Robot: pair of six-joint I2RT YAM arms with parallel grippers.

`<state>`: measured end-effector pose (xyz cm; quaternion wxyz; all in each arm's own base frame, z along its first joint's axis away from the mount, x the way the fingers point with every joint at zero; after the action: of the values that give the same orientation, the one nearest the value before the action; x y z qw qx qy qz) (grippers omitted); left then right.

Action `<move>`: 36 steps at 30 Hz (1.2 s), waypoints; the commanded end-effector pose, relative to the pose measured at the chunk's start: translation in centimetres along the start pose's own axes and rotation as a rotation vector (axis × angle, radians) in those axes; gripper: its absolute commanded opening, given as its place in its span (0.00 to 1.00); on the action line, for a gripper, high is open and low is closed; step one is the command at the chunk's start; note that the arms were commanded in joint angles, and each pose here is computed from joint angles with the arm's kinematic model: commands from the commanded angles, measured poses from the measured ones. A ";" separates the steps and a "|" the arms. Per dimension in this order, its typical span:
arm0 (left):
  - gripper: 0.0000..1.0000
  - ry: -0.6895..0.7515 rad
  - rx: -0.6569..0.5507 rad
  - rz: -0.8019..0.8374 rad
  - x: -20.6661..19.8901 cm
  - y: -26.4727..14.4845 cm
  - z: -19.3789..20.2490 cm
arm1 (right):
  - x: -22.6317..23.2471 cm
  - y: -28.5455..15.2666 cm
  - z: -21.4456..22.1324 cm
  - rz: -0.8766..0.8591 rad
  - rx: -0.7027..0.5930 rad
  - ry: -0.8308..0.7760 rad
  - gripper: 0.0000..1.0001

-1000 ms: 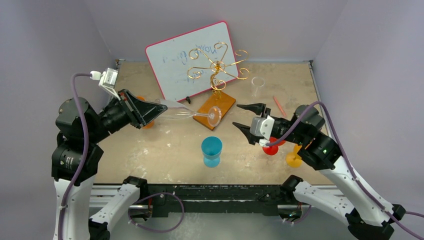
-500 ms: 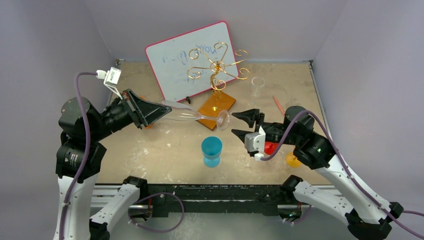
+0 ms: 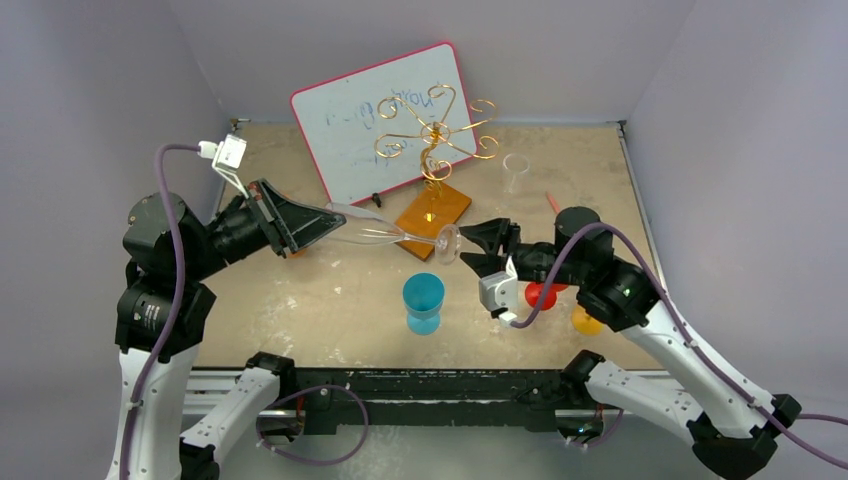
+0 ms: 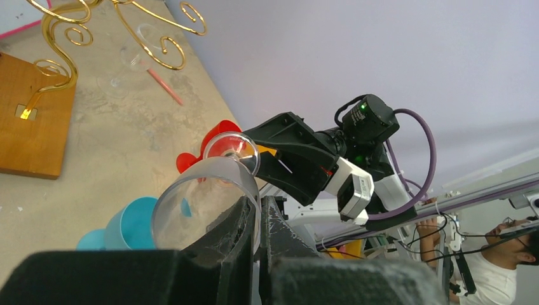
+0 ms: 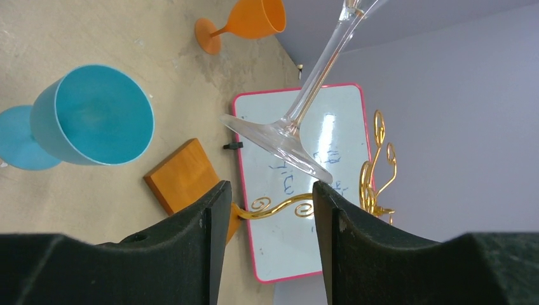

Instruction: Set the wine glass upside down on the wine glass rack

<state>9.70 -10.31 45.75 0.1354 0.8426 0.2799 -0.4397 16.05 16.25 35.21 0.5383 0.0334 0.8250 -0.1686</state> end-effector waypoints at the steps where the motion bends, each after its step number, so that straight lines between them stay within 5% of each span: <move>1: 0.00 0.020 -0.022 0.039 -0.6 0.1 -0.3 | -2.5 -0.1 -1.3 0.065 -0.061 -0.106 0.52; 13: 0.00 -0.012 -0.018 0.034 -0.3 0.5 -0.5 | -2.9 1.9 -1.2 0.014 -0.061 -0.179 0.41; 24: 0.00 -0.037 -0.012 -0.010 0.5 0.7 -0.3 | -3.6 -0.8 -0.7 0.161 0.112 -0.170 0.51; 36: 0.00 -0.070 -0.011 -0.027 1.0 1.1 -0.4 | -3.3 -0.2 -1.2 0.111 0.046 -0.178 0.52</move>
<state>11.39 -10.59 44.05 0.1256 0.8129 0.3027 -0.4815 16.14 16.08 37.81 0.6043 0.0858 0.7721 -0.1771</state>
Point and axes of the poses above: each gripper's point midway between its finger pads, its own y axis out along the fingers, its own x axis along the line the jaws close on, z = x × y, the point moved 9 cm from there along -y, back along the fingers, and after that the axes turned 6 degrees about -y, right-handed, at the moved point
